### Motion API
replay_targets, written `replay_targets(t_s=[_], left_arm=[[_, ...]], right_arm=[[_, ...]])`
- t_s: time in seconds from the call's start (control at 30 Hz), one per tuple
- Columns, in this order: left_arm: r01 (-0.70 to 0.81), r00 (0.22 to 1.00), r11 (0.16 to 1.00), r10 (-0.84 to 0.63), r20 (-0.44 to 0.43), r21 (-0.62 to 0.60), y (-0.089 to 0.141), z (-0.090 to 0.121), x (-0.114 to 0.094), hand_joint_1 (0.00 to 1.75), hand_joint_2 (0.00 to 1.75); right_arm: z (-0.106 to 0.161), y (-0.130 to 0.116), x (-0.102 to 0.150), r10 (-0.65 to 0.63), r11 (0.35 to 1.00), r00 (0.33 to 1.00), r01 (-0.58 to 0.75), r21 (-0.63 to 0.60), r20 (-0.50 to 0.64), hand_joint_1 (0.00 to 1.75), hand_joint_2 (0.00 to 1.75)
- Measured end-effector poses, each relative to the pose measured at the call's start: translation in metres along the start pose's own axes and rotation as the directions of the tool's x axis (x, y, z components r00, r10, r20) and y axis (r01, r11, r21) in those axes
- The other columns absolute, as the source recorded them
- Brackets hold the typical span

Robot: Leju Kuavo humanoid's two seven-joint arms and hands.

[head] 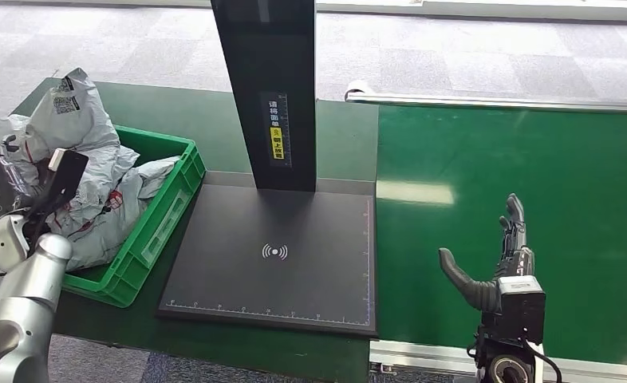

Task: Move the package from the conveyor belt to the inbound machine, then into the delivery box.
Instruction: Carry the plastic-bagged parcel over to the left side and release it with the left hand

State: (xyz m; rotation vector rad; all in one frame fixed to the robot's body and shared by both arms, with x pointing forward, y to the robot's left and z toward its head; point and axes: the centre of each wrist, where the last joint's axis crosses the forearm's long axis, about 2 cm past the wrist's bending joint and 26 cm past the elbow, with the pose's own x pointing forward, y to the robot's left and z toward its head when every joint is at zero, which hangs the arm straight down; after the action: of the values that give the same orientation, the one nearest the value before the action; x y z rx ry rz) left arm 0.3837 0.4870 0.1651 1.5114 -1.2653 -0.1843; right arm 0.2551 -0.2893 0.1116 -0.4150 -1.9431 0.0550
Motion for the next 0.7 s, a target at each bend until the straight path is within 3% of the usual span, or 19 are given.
replay_targets(t_s=[0.07, 0.13, 0.23, 0.4, 0.57, 0.7], left_arm=[[-0.055, 0.998, 0.998, 0.055, -0.001, -0.008, -0.001, 0.001, -0.001, 0.00, 1.75], [-0.205, 0.979, 0.978, 0.204, -0.021, -0.035, -0.002, 0.002, -0.003, 0.00, 1.75], [-0.501, 0.864, 0.865, 0.498, -0.079, -0.028, -0.005, 0.004, -0.004, 0.00, 1.75], [-0.719, 0.692, 0.693, 0.721, -0.035, 0.053, -0.004, 0.004, 0.001, 0.00, 1.75], [-0.887, 0.462, 0.459, 0.877, 0.134, 0.055, 0.001, 0.016, 0.020, 0.00, 1.75], [-0.957, 0.213, 0.241, 0.962, 0.173, -0.164, 0.000, 0.058, 0.058, 0.00, 1.75]], right_arm=[[0.000, 0.000, 0.000, -0.001, 1.000, 1.000, 0.001, 0.000, -0.002, 0.00, 1.75], [0.000, 0.001, 0.000, -0.002, 1.000, 1.000, 0.002, 0.000, -0.003, 0.00, 1.75], [0.001, 0.001, 0.000, -0.004, 1.000, 1.000, 0.004, -0.001, -0.008, 0.00, 1.75], [0.001, 0.001, -0.001, -0.011, 1.000, 1.000, 0.011, -0.003, -0.014, 0.00, 1.75], [0.001, 0.002, -0.003, -0.030, 1.000, 0.999, 0.030, 0.000, -0.020, 0.00, 1.75], [-0.002, 0.009, -0.004, -0.103, 0.994, 0.994, 0.105, 0.043, -0.033, 0.00, 1.75]])
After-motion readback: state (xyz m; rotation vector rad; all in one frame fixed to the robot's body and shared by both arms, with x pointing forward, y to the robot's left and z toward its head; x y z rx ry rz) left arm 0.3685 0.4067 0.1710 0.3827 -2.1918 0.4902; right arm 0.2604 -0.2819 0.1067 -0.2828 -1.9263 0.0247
